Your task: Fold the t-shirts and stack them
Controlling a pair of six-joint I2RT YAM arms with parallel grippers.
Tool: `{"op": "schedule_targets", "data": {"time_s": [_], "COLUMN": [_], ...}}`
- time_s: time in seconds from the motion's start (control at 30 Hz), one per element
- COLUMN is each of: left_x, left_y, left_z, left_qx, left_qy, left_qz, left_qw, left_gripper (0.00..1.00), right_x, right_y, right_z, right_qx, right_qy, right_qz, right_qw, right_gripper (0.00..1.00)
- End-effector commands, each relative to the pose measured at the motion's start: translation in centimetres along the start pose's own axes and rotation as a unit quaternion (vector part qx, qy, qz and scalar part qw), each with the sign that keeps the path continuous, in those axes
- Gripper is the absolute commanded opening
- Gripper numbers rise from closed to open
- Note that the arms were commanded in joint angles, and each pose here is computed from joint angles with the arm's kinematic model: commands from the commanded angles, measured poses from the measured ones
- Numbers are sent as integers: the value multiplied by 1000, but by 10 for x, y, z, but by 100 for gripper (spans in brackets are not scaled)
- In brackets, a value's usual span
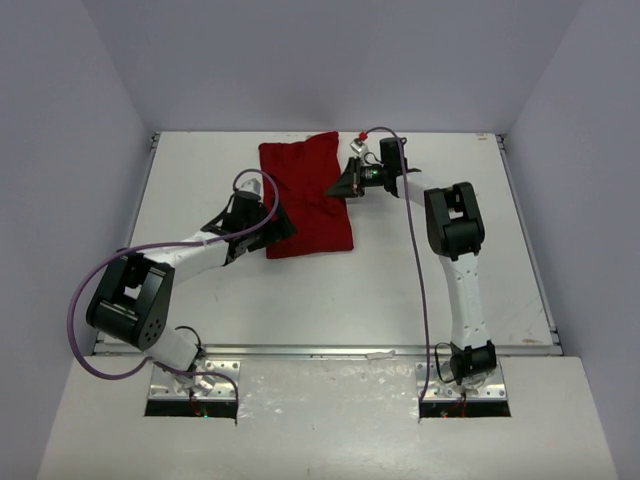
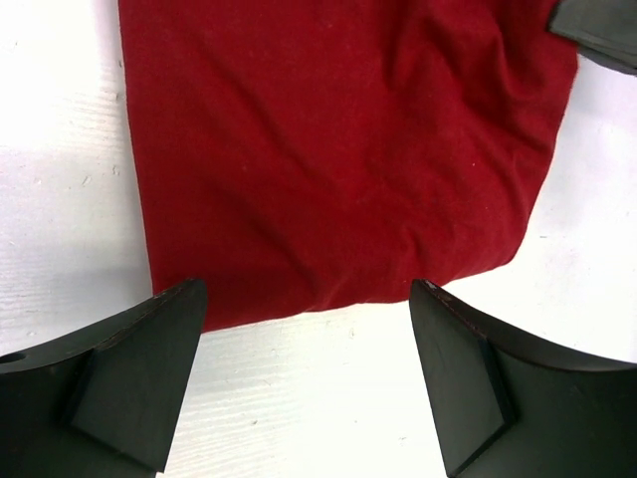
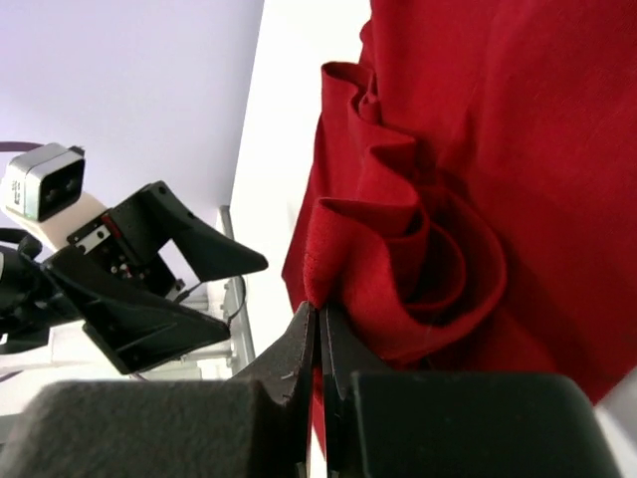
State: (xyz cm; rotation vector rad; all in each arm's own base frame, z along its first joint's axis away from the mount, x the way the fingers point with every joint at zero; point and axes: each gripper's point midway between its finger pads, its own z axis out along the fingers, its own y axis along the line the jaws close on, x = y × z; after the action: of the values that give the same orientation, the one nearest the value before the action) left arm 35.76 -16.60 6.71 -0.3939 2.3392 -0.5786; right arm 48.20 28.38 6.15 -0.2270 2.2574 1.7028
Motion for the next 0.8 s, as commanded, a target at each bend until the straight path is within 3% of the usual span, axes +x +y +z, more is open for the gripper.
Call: {"op": "schedule_targets", "data": {"time_s": [0.0, 0.4, 0.47, 0.5, 0.57, 0.63, 0.77], "left_x": [-12, -11, -11, -12, -13, -13, -19], "left_y": [-5, -3, -5, -6, -8, -8, -12], "left_z": [2, 6, 6, 6, 5, 4, -2], "left_qx": [14, 13, 19, 20, 23, 24, 29], "left_qy": [-19, -17, -17, -18, -19, -20, -31], "left_qz": [5, 11, 12, 12, 12, 13, 16], "left_qw": [1000, 1000, 1000, 1000, 999, 999, 999], "left_gripper": [81, 81, 81, 81, 81, 81, 81], "right_x": [1, 13, 8, 7, 7, 6, -2], "right_y": [-16, -69, -64, -65, -66, -65, -62], "right_z": [3, -13, -19, -21, -24, -27, -36], "right_qx": [-10, 44, 44, 49, 64, 81, 122], "right_qy": [7, -3, -12, -15, -17, -17, -23], "right_qz": [16, 58, 50, 46, 44, 39, 5], "right_qw": [1000, 997, 998, 998, 997, 996, 992], "right_gripper": [1, 3, 13, 22, 28, 45, 48]}}
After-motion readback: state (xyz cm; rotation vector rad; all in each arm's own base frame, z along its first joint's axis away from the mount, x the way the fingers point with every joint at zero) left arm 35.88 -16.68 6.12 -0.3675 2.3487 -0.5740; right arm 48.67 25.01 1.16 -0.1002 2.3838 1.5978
